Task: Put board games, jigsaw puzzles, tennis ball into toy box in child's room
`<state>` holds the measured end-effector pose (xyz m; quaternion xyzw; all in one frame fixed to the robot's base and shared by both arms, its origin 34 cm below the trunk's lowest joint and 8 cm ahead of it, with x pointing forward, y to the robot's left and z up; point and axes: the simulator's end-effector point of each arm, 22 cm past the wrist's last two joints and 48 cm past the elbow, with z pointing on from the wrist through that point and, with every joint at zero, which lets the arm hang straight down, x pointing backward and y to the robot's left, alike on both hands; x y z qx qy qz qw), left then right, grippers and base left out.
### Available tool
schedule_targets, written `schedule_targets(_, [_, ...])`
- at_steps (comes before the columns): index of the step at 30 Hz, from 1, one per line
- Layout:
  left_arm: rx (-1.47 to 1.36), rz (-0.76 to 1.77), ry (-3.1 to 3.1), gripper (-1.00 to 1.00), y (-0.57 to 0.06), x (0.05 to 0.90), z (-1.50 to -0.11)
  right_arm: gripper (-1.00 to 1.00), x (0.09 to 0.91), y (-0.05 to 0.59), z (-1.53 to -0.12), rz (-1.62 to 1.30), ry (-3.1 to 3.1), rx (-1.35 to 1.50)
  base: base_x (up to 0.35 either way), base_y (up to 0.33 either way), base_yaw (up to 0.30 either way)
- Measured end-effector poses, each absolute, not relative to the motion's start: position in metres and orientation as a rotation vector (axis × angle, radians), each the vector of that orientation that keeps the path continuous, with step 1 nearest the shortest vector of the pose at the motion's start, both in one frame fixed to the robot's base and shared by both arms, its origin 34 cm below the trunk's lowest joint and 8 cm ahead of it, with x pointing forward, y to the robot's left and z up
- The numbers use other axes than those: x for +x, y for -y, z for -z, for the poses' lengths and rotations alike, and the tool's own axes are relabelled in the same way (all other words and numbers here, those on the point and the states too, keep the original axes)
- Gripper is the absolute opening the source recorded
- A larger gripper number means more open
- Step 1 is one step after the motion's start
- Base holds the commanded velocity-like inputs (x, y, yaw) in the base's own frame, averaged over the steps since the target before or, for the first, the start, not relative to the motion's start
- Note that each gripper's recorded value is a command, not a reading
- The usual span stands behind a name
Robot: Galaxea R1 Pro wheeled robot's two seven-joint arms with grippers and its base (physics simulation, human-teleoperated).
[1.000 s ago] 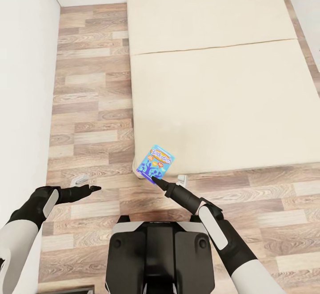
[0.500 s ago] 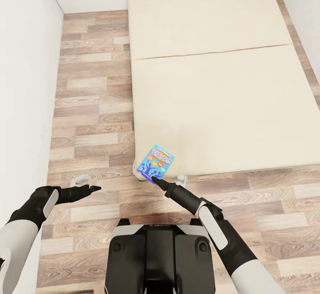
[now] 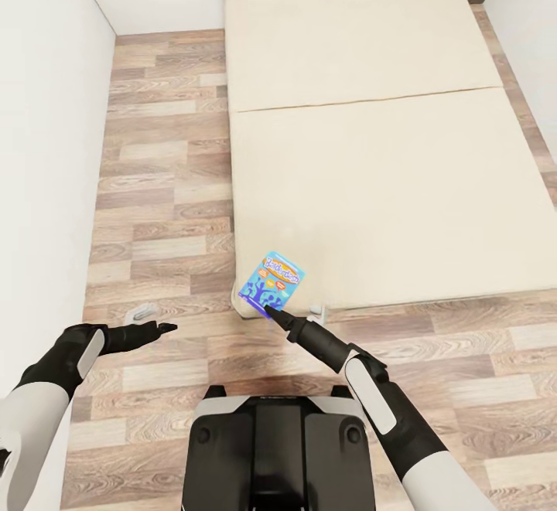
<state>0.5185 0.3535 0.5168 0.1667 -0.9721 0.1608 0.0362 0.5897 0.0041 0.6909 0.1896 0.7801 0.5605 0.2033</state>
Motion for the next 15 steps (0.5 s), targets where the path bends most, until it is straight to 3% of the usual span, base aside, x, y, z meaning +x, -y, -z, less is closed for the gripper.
schedule_targets(15, [0.507,-0.503,3.012,1.00,-0.352,0.531,-0.526,-1.00,0.597,-0.004,-0.702,-1.560,-2.162,0.506,0.000,0.000,0.000])
